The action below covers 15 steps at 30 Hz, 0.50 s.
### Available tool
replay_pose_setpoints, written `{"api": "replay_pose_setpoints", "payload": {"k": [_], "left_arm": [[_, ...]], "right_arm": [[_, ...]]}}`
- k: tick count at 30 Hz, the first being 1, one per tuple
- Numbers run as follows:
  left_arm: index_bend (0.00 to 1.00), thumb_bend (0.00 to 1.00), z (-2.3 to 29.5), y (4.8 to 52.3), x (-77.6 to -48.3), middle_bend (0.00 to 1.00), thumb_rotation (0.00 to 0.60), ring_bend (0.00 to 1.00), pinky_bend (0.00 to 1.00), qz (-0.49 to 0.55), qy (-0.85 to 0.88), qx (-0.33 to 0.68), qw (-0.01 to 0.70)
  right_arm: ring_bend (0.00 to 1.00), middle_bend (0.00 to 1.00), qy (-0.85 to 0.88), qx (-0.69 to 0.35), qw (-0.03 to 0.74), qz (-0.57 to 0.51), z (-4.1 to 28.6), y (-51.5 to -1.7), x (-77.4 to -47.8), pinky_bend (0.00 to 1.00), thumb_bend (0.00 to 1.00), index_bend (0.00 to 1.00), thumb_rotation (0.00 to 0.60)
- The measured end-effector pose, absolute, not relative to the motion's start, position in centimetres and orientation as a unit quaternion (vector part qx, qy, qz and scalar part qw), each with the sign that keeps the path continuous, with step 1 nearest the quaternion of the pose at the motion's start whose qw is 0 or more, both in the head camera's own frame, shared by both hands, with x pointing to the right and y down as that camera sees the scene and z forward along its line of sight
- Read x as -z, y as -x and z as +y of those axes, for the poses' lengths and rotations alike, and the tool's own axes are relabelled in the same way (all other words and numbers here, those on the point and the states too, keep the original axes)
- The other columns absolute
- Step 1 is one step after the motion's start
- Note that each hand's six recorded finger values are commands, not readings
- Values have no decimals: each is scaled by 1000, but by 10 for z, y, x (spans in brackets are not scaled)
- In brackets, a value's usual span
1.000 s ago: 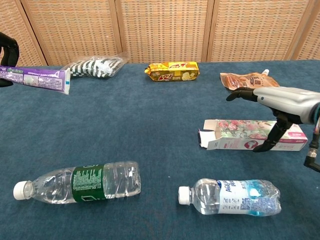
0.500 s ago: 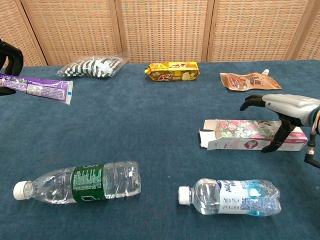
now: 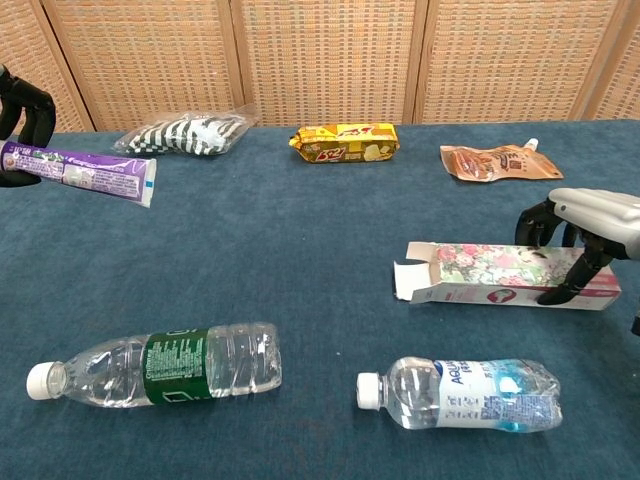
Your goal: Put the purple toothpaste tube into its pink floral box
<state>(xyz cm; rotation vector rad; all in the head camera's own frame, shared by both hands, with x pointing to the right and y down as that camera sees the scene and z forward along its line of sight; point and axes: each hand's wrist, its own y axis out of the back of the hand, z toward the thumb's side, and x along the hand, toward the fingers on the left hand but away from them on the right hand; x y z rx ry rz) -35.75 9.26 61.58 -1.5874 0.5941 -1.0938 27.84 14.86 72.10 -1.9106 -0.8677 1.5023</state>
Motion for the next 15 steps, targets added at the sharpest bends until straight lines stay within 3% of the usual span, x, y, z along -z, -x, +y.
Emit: {"api": "replay_pose_setpoints", "payload": {"k": [15], "left_arm": [[809,263,85,329,-582,682,600,575,589,264,677,421,544]], "right_arm": [[359,465,766,-486,218,-360,154,-213,-681,398,89,570,600]]}}
